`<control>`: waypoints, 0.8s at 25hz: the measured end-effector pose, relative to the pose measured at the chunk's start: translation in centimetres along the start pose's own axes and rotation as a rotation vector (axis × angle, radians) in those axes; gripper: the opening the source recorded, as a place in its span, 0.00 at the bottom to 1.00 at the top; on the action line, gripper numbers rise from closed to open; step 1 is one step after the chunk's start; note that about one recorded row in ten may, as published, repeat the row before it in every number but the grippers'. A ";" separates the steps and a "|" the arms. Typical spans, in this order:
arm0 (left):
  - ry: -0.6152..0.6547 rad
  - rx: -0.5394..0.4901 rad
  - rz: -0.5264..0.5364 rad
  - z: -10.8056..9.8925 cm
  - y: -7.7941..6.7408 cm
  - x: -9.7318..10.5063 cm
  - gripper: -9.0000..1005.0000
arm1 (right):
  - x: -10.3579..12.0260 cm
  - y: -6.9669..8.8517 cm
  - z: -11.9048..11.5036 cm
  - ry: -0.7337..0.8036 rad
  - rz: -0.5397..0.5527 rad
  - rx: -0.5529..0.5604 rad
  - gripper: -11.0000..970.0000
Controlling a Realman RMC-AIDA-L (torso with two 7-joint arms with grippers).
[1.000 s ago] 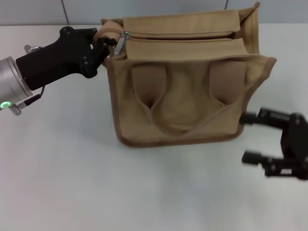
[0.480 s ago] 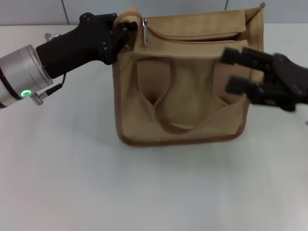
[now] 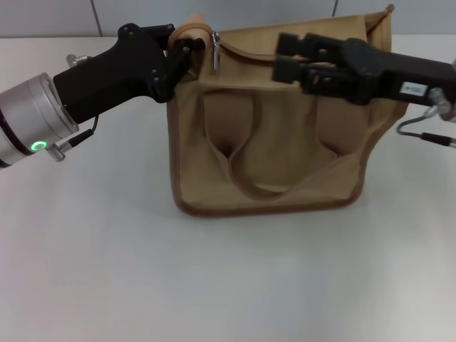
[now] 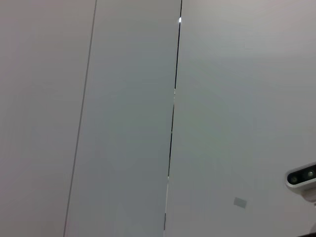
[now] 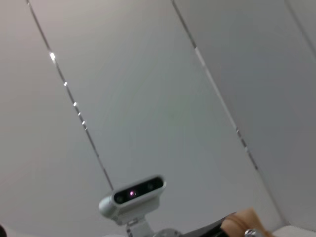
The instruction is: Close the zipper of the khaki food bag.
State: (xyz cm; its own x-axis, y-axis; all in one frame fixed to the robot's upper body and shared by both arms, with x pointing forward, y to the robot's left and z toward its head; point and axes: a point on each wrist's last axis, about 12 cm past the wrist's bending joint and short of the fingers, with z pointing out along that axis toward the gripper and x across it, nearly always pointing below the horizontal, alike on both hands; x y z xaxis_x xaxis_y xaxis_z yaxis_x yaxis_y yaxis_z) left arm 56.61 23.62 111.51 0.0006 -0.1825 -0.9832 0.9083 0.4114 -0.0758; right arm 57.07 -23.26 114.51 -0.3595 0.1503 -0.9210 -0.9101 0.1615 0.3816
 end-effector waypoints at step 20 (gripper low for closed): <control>-0.002 0.008 0.003 0.5 -0.1 0.1 0.01 | 0.1 -1.3 4.0 0.067 -0.013 0.030 0.41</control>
State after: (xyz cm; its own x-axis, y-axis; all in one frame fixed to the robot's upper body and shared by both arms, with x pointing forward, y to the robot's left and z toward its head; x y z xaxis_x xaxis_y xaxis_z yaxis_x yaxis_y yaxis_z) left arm 56.76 23.11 111.53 0.0045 -0.1832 -0.9831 0.9117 0.4047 -0.0713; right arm 59.00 -19.51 114.21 -0.3615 0.0821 -0.9288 -0.9087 0.1921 0.3706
